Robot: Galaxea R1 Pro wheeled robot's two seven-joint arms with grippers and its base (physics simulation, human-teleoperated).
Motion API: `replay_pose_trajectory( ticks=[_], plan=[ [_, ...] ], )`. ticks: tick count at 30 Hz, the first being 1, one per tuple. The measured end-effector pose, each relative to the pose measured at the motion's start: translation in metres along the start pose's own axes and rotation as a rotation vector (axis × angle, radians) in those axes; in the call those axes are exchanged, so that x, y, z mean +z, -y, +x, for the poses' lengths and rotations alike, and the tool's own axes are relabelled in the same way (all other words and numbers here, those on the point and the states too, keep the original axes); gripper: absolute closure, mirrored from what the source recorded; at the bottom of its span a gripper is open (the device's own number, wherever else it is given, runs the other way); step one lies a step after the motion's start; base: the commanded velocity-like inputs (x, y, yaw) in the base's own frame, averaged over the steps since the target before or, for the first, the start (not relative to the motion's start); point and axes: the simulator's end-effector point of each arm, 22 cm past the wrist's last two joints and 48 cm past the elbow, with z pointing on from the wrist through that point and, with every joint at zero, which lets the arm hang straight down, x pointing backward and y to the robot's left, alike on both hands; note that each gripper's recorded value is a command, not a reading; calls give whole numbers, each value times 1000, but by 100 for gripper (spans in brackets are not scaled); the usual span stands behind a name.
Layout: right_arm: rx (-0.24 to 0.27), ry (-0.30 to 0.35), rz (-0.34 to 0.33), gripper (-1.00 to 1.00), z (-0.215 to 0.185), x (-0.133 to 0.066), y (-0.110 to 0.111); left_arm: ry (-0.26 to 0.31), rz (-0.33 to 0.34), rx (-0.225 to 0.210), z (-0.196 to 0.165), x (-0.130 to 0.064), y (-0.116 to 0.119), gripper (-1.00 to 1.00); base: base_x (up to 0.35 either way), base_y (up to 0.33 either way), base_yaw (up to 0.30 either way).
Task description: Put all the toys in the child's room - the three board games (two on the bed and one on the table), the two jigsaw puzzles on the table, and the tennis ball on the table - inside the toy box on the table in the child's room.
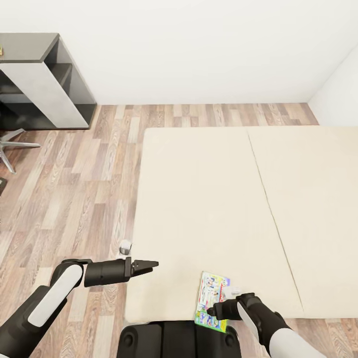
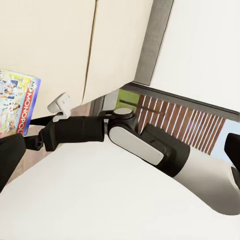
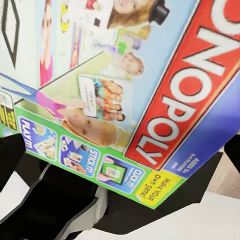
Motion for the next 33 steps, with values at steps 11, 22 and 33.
replay_pose_trajectory(
  ticks=[11,22,33],
  plan=[
    [-4,0,-3,-100,0,1,-3,0,0,0,0,0,0,-100,0,62,0],
    [-4,0,-4,-100,0,1,-3,0,0,0,0,0,0,-100,0,23,0],
    [-4,0,-3,-100,0,1,-3,0,0,0,0,0,0,-100,-35,24,0]
  ],
)
